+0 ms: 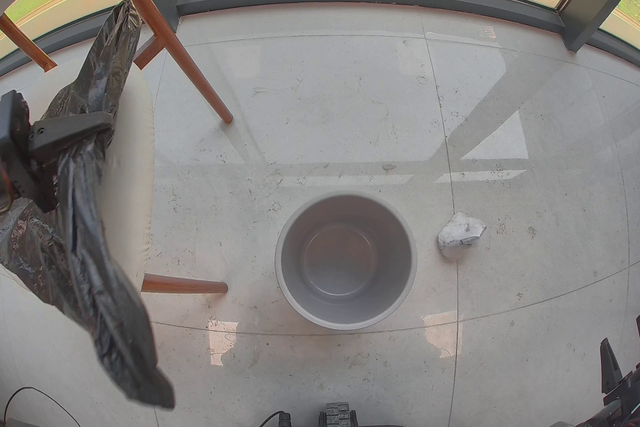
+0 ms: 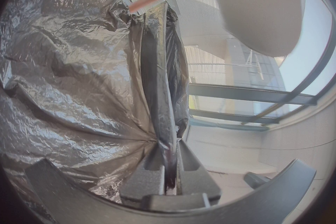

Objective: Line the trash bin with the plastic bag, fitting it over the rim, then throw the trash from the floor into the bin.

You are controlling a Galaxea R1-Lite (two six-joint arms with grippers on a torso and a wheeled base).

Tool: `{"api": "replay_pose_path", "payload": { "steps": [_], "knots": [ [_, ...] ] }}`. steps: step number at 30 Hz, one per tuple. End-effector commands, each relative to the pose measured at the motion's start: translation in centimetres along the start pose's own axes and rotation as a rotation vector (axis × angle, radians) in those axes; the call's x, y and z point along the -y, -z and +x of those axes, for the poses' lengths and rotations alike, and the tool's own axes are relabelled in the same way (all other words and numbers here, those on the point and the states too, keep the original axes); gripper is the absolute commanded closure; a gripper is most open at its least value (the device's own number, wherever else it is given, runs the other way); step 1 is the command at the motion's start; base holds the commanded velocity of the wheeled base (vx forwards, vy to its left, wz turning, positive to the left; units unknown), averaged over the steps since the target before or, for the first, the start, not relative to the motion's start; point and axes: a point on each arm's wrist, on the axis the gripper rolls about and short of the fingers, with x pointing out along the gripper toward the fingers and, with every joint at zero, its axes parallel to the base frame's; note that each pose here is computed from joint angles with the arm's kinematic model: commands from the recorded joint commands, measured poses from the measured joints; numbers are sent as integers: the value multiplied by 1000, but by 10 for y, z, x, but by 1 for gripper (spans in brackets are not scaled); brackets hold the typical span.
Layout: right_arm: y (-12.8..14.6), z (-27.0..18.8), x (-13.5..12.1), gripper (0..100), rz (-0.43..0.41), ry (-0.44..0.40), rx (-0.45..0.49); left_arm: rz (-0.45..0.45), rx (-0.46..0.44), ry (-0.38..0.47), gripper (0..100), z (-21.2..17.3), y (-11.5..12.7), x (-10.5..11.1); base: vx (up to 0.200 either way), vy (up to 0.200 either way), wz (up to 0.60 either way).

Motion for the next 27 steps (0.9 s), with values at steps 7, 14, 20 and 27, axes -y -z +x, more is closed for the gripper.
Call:
{"api": "replay_pose_path", "payload": {
  "steps": [7,14,20,27],
  "knots": [
    [5,1,0,0,0,-1,-8,90,-353,289,100,-45,52,74,0,0,0],
    [5,1,0,0,0,-1,-11,201,-454,360,100,-43,47,81,0,0,0],
    [5,1,0,0,0,2,-12,320,-439,392,100,-17,14,63,0,0,0],
    [5,1,0,0,0,2,-15,504,-175,358,100,22,-26,18,0,0,0]
  ]
}}
